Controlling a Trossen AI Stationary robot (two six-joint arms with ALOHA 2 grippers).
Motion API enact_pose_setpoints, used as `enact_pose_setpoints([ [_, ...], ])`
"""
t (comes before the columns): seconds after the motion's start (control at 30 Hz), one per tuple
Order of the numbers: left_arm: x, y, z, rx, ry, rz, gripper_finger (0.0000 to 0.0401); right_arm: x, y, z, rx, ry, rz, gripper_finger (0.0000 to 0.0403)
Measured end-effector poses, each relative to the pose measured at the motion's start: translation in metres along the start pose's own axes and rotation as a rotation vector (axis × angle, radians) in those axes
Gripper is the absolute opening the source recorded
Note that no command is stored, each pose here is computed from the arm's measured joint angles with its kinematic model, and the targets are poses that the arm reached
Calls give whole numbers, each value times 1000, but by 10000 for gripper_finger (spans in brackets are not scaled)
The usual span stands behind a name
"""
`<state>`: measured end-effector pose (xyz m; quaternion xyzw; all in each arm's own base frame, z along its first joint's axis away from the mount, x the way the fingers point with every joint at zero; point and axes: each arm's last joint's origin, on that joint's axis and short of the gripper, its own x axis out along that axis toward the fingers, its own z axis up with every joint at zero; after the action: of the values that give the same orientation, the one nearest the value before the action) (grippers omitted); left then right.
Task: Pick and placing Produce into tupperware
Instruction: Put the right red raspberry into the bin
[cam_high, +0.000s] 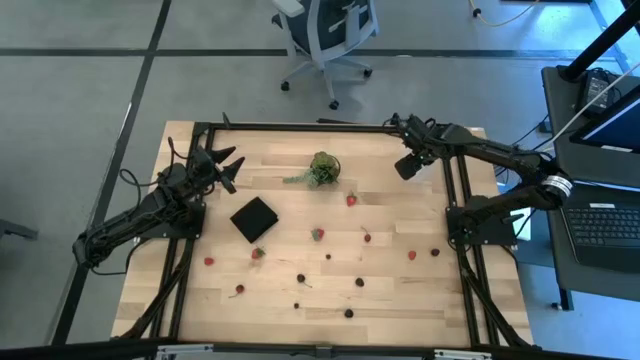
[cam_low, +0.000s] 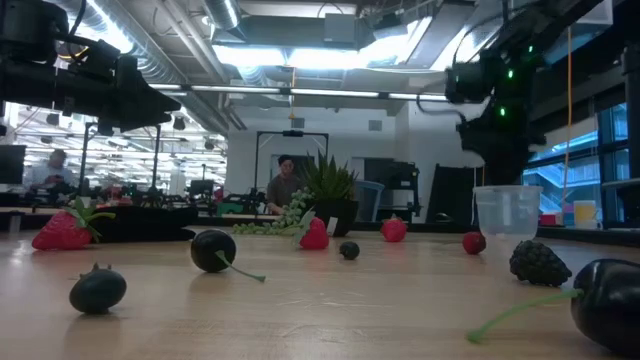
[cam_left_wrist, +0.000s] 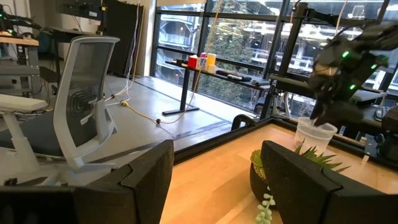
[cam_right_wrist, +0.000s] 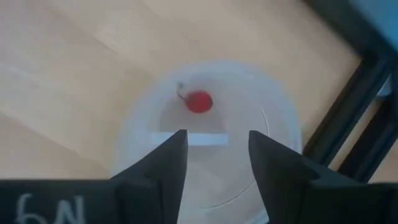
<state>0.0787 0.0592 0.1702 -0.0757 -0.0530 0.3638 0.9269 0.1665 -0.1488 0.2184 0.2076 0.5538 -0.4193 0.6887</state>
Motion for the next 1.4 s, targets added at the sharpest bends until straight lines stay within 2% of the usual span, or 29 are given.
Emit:
enact_pose_setpoints([
  [0.1, 0, 0, 0, 0, 1, 0, 236, -27, 6, -3, -27, -86, 48, 174],
  [0.2, 0, 0, 0, 0, 1, 0, 236, -53, 12, -14, 3, -148, 184, 174],
  [0.33, 0, 0, 0, 0, 1, 0, 236, -78, 23, -40, -25, -114, 371, 174],
  [0.53, 0, 0, 0, 0, 1, 0, 236, -93, 43, -77, -70, 6, 406, 174],
  [0.8, 0, 0, 0, 0, 0, 0, 236, -80, 83, -115, -203, 32, 504, 174],
  [1.1, 0, 0, 0, 0, 0, 0, 236, -46, 106, -161, -90, 119, 569, 174],
  [1.4, 0, 0, 0, 0, 0, 0, 236, -25, 109, -177, -135, 116, 599, 174],
])
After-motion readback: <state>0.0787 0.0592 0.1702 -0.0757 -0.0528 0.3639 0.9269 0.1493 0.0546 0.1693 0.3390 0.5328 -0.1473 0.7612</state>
